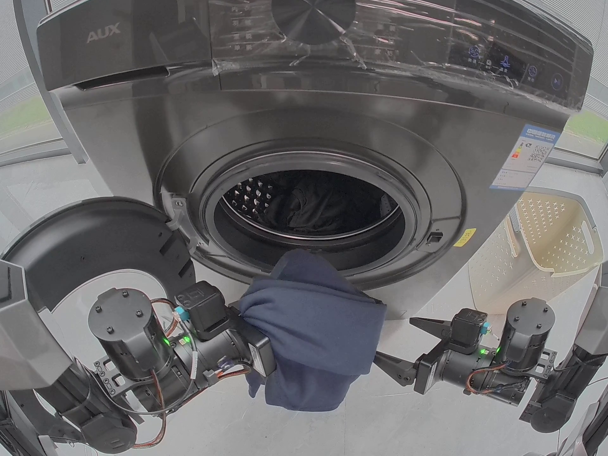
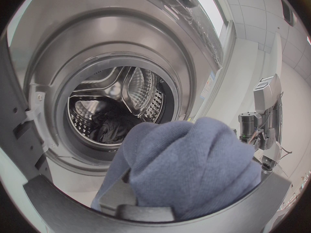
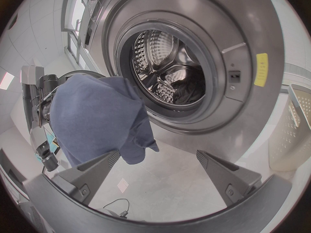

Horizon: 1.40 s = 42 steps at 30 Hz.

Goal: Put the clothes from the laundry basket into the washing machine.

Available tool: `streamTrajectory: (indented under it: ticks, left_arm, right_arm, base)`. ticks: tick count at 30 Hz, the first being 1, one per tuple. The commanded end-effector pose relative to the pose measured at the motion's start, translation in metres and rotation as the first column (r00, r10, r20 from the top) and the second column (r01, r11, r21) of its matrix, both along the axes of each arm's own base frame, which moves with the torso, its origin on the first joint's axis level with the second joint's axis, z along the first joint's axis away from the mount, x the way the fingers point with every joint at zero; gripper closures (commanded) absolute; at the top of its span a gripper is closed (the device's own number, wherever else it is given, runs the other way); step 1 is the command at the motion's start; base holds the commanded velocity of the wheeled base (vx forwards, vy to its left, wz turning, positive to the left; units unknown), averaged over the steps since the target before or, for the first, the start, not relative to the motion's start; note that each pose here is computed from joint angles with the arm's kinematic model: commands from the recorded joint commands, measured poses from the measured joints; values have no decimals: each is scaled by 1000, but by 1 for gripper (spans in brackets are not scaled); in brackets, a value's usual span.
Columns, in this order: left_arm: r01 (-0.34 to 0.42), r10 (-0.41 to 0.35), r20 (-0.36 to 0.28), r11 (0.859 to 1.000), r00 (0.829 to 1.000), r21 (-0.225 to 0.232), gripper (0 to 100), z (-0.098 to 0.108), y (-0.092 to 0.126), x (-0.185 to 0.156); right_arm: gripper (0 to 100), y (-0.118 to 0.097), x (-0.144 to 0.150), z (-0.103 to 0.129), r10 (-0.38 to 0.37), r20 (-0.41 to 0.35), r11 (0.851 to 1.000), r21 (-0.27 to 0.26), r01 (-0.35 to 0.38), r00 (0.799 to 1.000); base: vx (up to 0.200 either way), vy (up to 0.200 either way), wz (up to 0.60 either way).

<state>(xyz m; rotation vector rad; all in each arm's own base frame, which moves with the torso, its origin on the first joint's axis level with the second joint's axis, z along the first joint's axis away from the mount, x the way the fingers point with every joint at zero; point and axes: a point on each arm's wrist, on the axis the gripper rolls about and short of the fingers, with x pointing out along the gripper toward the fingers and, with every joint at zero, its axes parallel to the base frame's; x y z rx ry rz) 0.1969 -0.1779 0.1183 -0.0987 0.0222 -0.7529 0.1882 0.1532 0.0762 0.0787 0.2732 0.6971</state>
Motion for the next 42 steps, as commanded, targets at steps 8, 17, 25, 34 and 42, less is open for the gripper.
streamTrajectory:
  ticks: [8,17,25,34,42]
  left_arm:
    - [11,-11,-5,1000,1000,4,100,-2,-2,-2]
    - [11,-11,-4,1000,1000,5,100,-2,-2,-2]
    - [-62,57,93,997,994,48,100,0,-18,21]
    - [-11,11,121,1000,993,-1,100,0,-42,48]
    - [-65,66,128,998,990,-14,100,-18,-52,89]
  right_arm:
    - [0,0,-1,-1,1,-5,1000,-4,-1,1000]
    - [0,-8,-11,-7,10,-41,999,-41,-12,999]
    - [0,-17,-40,-8,62,-77,994,-82,-69,995]
    - [0,-18,-42,0,68,-40,996,-62,-70,997]
    - [0,-19,-42,1,64,-38,996,-59,-66,997]
  base:
    - [0,0,0]
    - [0,0,0]
    - [0,0,0]
    - [0,0,0]
    - [0,0,0]
